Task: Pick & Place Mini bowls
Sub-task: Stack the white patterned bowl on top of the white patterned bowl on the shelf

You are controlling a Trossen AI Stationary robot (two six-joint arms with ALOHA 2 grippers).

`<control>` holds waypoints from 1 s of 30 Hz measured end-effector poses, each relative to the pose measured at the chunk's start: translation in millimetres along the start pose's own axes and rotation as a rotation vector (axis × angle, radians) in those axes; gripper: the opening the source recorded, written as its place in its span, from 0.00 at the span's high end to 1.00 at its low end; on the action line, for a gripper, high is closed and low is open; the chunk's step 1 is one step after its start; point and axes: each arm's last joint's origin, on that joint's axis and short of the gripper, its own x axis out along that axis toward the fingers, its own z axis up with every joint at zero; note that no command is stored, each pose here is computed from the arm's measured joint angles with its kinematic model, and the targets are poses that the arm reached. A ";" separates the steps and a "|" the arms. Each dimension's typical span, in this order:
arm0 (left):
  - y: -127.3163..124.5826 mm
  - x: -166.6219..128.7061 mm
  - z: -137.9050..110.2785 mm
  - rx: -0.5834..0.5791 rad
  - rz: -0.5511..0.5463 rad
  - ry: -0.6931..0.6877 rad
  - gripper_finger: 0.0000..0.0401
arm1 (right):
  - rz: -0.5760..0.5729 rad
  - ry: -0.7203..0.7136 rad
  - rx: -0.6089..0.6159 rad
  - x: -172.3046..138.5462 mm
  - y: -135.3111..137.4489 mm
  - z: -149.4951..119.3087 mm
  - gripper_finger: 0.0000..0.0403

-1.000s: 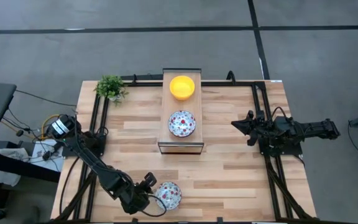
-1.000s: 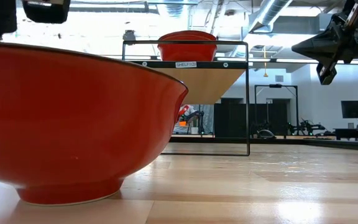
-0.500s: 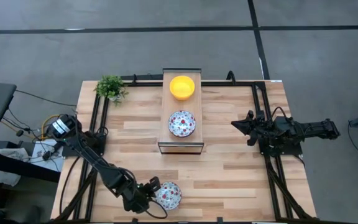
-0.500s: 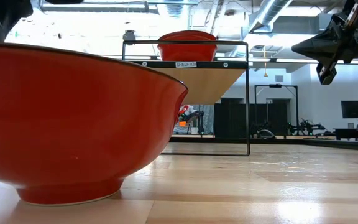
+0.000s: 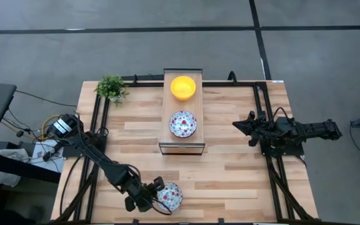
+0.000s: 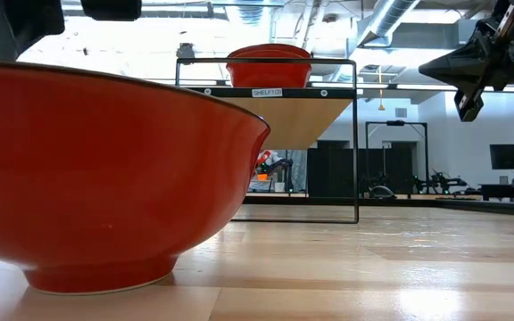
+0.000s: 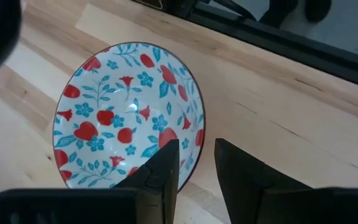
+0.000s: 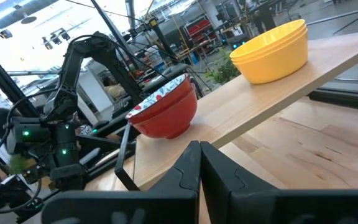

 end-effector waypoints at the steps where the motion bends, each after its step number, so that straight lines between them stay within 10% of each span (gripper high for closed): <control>1: 0.6 0.8 -0.4 -0.002 -0.001 0.000 0.75 | 0.000 0.000 0.000 0.0 0.0 0.0 1.00; 30: 8.6 25.8 -9.7 0.023 0.016 0.019 0.75 | 0.001 0.000 0.000 0.0 0.1 0.0 1.00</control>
